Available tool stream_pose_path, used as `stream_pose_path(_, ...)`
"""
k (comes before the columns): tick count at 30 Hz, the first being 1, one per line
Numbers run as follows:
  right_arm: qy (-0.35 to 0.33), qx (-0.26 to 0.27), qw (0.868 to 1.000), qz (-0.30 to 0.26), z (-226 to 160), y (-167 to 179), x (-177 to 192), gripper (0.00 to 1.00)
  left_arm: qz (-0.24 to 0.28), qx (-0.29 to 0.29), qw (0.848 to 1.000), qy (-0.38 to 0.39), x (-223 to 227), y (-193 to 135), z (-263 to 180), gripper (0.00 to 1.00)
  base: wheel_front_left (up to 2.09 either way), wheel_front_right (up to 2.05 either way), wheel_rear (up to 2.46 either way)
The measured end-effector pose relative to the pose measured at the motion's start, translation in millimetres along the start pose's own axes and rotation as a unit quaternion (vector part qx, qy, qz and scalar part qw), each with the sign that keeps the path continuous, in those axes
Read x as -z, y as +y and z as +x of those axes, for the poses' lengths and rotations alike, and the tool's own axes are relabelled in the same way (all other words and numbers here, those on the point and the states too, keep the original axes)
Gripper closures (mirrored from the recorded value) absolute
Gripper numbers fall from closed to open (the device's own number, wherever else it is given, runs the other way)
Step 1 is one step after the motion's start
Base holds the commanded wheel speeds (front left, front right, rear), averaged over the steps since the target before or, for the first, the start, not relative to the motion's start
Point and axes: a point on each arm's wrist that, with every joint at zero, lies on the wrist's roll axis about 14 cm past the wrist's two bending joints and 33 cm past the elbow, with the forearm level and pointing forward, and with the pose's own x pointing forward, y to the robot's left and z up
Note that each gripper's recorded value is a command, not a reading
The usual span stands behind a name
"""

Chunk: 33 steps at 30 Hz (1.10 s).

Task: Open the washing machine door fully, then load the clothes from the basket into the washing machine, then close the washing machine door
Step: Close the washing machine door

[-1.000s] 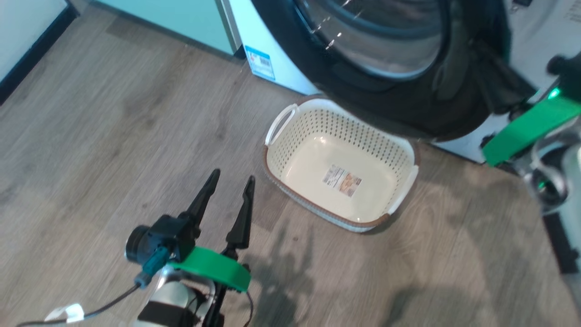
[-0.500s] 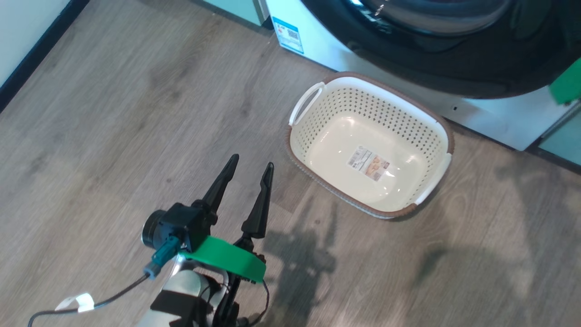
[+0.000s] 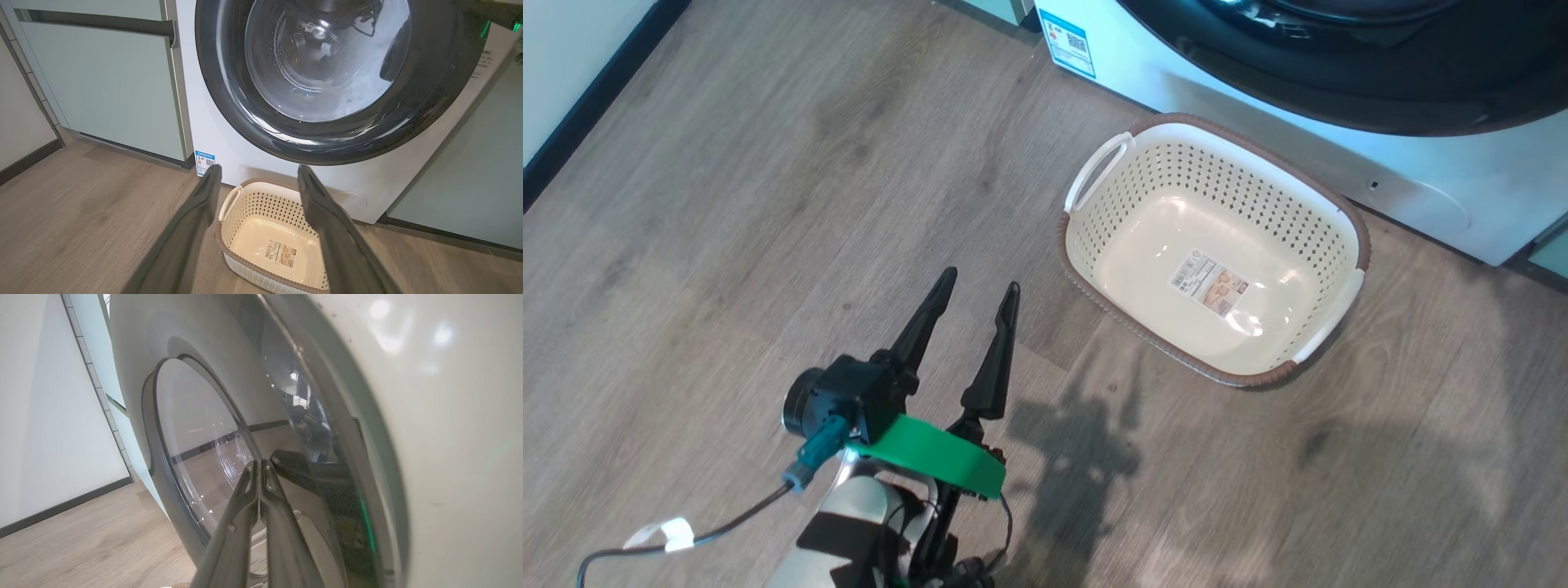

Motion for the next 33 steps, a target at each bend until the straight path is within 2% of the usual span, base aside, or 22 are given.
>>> stream_pose_path(9,0.0,-0.011,1.0,-0.012,8,6,1,1.0,0.003,-0.002,1.0,-0.011,-7,1,4,0.0,0.0,0.0,0.0)
stream_pose_path(18,-0.02,-0.036,0.999,-0.026,-1,23,-14,1.0,-0.003,0.007,1.0,-0.019,-11,-5,6,0.0,0.0,0.0,0.0)
stream_pose_path(26,-0.004,-0.068,0.998,-0.014,-49,53,8,1.0,0.0,0.028,0.999,-0.033,-17,-17,13,0.0,0.0,0.0,0.0)
stream_pose_path(33,-0.017,-0.045,0.999,0.0,-94,48,1,1.0,-0.007,0.059,0.997,-0.046,-22,-32,17,0.0,0.0,0.0,0.0)
